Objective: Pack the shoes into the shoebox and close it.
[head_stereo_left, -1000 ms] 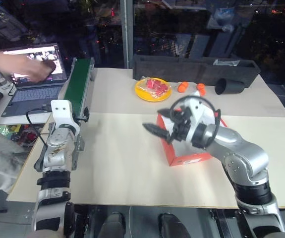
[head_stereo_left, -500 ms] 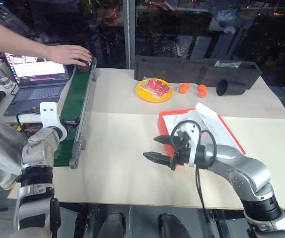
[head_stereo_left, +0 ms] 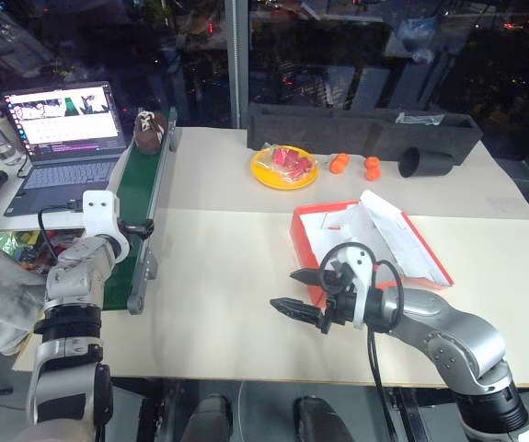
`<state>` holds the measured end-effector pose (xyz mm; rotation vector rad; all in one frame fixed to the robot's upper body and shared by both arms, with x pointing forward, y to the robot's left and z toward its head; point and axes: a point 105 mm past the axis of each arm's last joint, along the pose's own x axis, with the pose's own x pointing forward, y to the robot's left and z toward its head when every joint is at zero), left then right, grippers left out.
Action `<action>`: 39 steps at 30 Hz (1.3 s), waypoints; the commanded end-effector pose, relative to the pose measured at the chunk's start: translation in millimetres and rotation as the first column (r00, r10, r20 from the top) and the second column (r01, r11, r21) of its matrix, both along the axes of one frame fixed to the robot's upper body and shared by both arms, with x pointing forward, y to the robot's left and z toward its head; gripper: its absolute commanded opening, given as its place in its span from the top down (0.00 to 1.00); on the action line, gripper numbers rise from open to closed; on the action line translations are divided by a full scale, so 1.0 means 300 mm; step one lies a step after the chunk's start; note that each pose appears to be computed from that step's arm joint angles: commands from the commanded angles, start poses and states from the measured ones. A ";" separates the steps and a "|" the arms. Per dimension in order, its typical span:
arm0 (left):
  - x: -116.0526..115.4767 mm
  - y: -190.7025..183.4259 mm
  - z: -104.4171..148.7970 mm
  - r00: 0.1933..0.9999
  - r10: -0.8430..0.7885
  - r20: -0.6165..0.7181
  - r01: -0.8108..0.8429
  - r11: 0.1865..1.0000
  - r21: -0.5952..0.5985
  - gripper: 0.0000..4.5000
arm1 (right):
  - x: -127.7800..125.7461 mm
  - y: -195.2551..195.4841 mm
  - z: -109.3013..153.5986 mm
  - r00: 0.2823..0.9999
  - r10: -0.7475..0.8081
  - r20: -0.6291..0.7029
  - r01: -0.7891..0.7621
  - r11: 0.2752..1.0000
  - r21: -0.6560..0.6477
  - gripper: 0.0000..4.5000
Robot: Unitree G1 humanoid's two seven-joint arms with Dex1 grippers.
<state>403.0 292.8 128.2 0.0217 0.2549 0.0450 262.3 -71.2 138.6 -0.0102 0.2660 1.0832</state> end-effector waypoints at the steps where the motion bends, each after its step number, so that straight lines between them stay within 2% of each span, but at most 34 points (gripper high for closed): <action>1: 0.016 0.000 0.051 0.999 0.001 0.052 -0.002 1.000 0.017 0.00 | 0.000 -0.001 0.043 0.998 -0.013 0.065 0.012 1.000 0.024 0.01; 29: 0.028 -0.006 0.047 0.999 -0.001 0.051 0.000 1.000 0.019 0.00 | 0.018 -0.005 0.029 0.997 -0.050 0.065 0.049 0.999 0.012 0.01; 37: 0.023 -0.021 0.021 1.000 -0.018 0.024 0.018 1.000 0.001 0.00 | 0.022 -0.005 0.037 0.996 -0.051 0.073 0.050 0.999 0.015 0.01; 39: 0.024 -0.028 0.028 0.999 -0.017 0.041 0.018 1.000 -0.014 0.12 | 0.024 -0.006 0.039 0.995 -0.055 0.078 0.054 0.998 0.017 0.00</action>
